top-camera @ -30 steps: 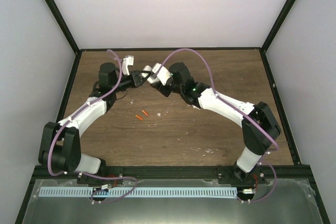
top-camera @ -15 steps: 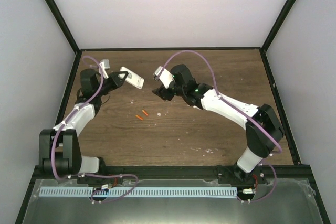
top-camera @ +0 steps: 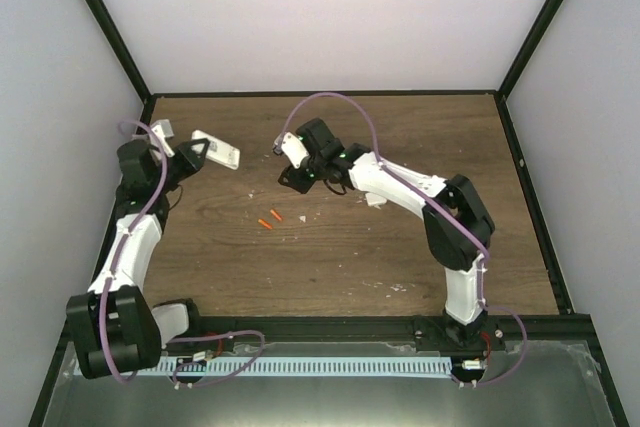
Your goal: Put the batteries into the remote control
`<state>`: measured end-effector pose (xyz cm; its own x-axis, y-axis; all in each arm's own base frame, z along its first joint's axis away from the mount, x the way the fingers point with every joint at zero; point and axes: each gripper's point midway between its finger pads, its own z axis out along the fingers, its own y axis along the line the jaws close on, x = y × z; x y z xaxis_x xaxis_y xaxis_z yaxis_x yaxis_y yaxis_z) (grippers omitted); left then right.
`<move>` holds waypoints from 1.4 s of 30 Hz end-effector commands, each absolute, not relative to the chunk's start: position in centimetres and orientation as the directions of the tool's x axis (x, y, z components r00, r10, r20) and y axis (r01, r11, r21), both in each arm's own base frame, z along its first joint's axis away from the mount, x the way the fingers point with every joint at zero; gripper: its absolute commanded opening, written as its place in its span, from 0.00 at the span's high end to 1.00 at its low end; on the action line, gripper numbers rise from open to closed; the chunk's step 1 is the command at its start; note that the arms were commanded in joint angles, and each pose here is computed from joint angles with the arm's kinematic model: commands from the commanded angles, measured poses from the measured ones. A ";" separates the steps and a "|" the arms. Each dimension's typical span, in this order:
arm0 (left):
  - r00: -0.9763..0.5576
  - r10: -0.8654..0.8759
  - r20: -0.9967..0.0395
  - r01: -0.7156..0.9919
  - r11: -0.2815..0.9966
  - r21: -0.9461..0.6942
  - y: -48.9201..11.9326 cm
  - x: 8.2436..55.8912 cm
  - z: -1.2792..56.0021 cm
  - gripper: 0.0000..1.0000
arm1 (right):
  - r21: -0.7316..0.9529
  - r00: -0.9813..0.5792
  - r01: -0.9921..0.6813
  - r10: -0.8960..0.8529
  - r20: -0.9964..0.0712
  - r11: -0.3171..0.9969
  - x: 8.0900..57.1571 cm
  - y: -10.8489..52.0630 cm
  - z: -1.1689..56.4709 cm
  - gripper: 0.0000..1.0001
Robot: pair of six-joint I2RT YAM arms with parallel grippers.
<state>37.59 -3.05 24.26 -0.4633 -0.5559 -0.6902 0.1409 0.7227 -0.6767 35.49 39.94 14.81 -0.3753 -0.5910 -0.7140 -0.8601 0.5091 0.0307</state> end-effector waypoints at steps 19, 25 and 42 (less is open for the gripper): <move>-0.448 -0.571 -0.688 0.082 0.740 -0.668 -1.7 35.2 24.5 1.00 | 0.091 -0.306 -0.945 -0.755 -0.580 0.314 28.7 46.2 9.5 0.67; -0.440 -0.575 -0.689 0.066 0.745 -0.664 -1.5 34.9 25.0 1.00 | 0.086 -0.323 -0.939 -0.770 -0.550 0.332 29.0 46.1 7.8 0.66; -0.440 -0.587 -0.680 0.053 0.739 -0.672 -1.5 34.6 24.8 1.00 | 0.071 -0.296 -0.951 -0.821 -0.489 0.300 28.1 46.8 4.5 0.68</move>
